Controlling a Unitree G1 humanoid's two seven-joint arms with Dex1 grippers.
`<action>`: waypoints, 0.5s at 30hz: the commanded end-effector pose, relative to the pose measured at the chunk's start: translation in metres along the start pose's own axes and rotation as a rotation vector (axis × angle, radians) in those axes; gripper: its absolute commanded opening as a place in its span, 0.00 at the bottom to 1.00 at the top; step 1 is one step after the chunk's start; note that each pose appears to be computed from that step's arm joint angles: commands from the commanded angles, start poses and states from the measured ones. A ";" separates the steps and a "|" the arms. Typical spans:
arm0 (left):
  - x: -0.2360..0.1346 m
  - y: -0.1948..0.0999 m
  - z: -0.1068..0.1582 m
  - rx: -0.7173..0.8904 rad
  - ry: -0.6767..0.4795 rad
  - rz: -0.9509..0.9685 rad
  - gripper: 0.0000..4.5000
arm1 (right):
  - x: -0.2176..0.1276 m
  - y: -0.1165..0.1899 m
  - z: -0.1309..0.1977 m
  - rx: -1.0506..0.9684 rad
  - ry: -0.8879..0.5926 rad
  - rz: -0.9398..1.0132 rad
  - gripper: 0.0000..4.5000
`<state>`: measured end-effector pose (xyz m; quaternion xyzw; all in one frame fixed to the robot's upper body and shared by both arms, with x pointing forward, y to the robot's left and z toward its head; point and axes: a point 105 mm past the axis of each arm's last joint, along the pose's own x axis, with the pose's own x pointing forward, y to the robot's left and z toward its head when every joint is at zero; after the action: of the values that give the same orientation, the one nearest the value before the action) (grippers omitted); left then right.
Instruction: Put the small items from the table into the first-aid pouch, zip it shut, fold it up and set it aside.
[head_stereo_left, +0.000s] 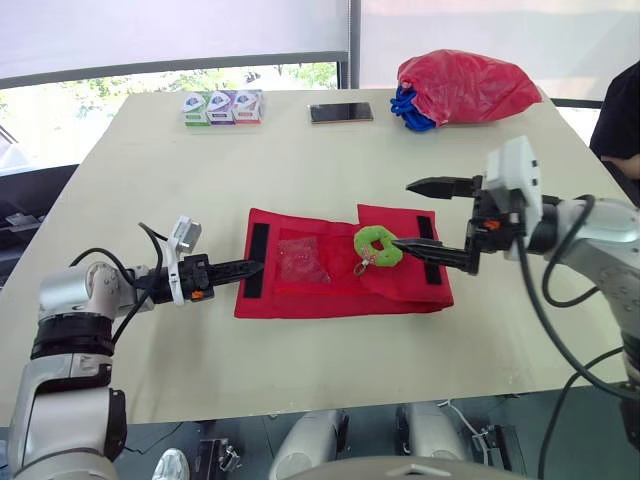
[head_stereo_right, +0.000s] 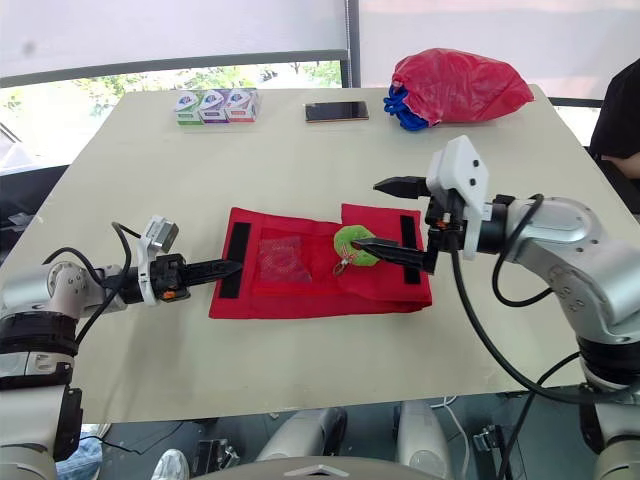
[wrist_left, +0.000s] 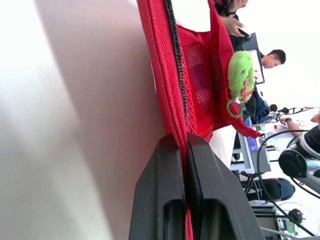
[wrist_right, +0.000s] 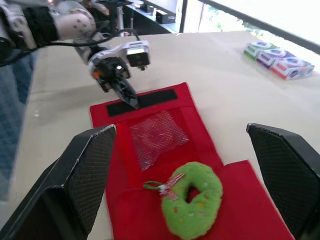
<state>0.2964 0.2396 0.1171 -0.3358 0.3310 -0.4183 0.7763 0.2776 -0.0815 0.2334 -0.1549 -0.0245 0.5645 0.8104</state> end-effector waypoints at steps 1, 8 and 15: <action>-0.009 -0.012 0.011 0.059 -0.024 -0.021 0.01 | 0.007 -0.009 -0.006 -0.066 0.016 -0.017 1.00; -0.010 -0.021 0.019 0.103 -0.029 -0.038 0.00 | 0.042 -0.010 -0.045 -0.081 0.099 0.056 0.33; -0.010 -0.044 0.023 0.156 -0.036 -0.134 0.00 | 0.057 -0.012 -0.098 -0.079 0.281 0.075 0.01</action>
<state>0.2942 0.2342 0.1425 -0.3167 0.2975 -0.4605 0.7740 0.3270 -0.0519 0.1338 -0.2417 0.0796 0.5712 0.7803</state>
